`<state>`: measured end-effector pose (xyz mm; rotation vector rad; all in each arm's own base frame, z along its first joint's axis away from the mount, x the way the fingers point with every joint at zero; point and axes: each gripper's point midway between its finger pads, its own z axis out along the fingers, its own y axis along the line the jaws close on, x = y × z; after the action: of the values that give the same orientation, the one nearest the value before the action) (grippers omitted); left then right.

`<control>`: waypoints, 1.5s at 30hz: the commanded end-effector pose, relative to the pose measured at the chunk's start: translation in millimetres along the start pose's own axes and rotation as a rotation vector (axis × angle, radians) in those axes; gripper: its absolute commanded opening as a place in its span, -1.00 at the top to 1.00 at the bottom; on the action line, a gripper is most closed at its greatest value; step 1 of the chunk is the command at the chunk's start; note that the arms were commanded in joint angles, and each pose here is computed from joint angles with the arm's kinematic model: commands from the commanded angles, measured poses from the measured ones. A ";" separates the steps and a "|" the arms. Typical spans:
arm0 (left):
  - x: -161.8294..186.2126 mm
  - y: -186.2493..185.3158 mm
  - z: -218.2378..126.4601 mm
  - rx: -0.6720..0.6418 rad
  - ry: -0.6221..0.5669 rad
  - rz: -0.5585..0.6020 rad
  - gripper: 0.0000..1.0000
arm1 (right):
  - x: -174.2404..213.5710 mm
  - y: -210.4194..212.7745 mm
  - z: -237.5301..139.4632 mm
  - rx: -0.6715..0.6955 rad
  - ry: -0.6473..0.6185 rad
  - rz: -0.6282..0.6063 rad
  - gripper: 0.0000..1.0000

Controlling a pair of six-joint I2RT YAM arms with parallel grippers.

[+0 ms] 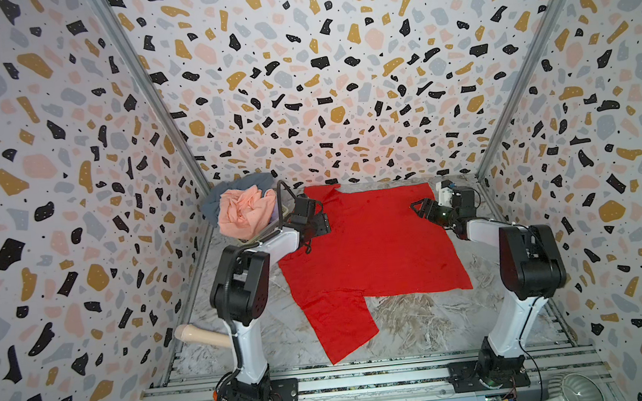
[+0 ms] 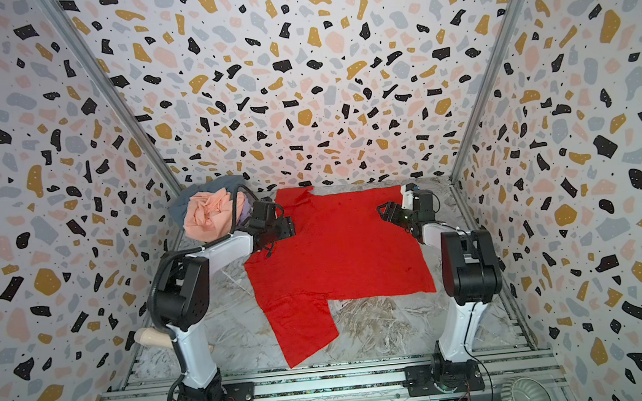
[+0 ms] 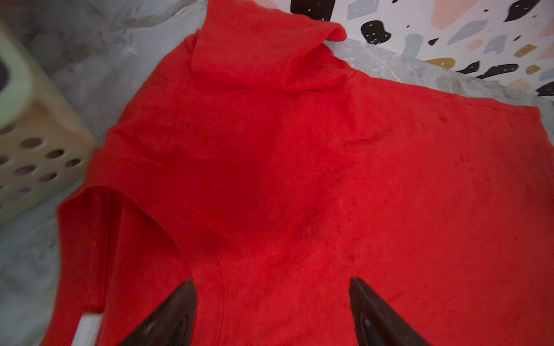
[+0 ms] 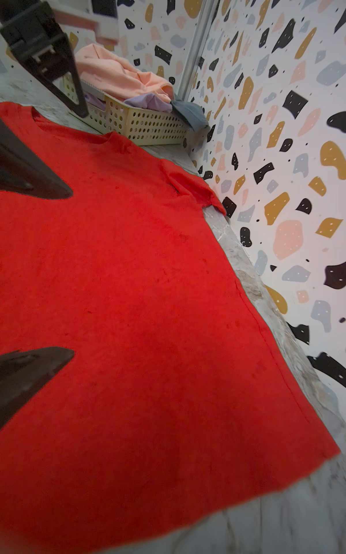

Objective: Fold and stack the t-shirts

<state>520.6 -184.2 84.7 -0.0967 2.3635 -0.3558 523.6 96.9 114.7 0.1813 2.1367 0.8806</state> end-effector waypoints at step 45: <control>-64.6 -24.8 35.2 0.045 -0.028 0.134 -0.49 | -57.5 -32.4 -21.8 0.201 -0.105 -0.118 -0.51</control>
<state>578.6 -225.5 145.1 0.1034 2.2418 -0.4570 535.0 32.7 138.9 0.2371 2.1293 0.6146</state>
